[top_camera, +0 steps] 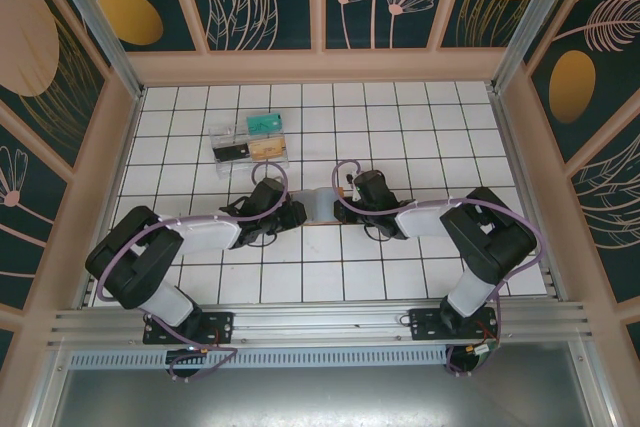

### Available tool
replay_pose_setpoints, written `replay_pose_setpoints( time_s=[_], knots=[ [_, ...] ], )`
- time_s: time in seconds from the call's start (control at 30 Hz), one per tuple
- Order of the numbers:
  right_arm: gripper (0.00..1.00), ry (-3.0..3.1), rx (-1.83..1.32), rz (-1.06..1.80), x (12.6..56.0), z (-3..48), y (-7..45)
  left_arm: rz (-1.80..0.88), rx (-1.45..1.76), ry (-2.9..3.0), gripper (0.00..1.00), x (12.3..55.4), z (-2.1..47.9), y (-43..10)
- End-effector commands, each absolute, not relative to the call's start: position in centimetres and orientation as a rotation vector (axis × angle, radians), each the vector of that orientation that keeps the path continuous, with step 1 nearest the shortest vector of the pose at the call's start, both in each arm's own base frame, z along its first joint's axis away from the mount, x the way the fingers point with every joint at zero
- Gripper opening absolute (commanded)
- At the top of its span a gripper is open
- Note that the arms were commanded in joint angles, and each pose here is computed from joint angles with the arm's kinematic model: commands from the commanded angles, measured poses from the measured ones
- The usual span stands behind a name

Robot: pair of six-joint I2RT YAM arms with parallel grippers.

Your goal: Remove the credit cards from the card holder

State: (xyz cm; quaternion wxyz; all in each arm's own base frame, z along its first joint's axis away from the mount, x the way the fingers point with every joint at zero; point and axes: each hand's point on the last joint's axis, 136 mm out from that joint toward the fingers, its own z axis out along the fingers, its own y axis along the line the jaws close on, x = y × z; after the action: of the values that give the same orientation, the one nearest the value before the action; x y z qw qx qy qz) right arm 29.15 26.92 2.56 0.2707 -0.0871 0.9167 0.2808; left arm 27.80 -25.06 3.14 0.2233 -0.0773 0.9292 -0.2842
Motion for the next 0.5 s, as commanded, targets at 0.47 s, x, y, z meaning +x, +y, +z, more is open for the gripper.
replay_pose_setpoints(
  time_s=[0.47],
  knots=[
    [0.22, 2.503, -0.242, 0.78, 28.7, 2.1, 27.6, -0.966, -0.106, 2.516, 0.67, 28.3, 5.1, -28.5]
  ],
)
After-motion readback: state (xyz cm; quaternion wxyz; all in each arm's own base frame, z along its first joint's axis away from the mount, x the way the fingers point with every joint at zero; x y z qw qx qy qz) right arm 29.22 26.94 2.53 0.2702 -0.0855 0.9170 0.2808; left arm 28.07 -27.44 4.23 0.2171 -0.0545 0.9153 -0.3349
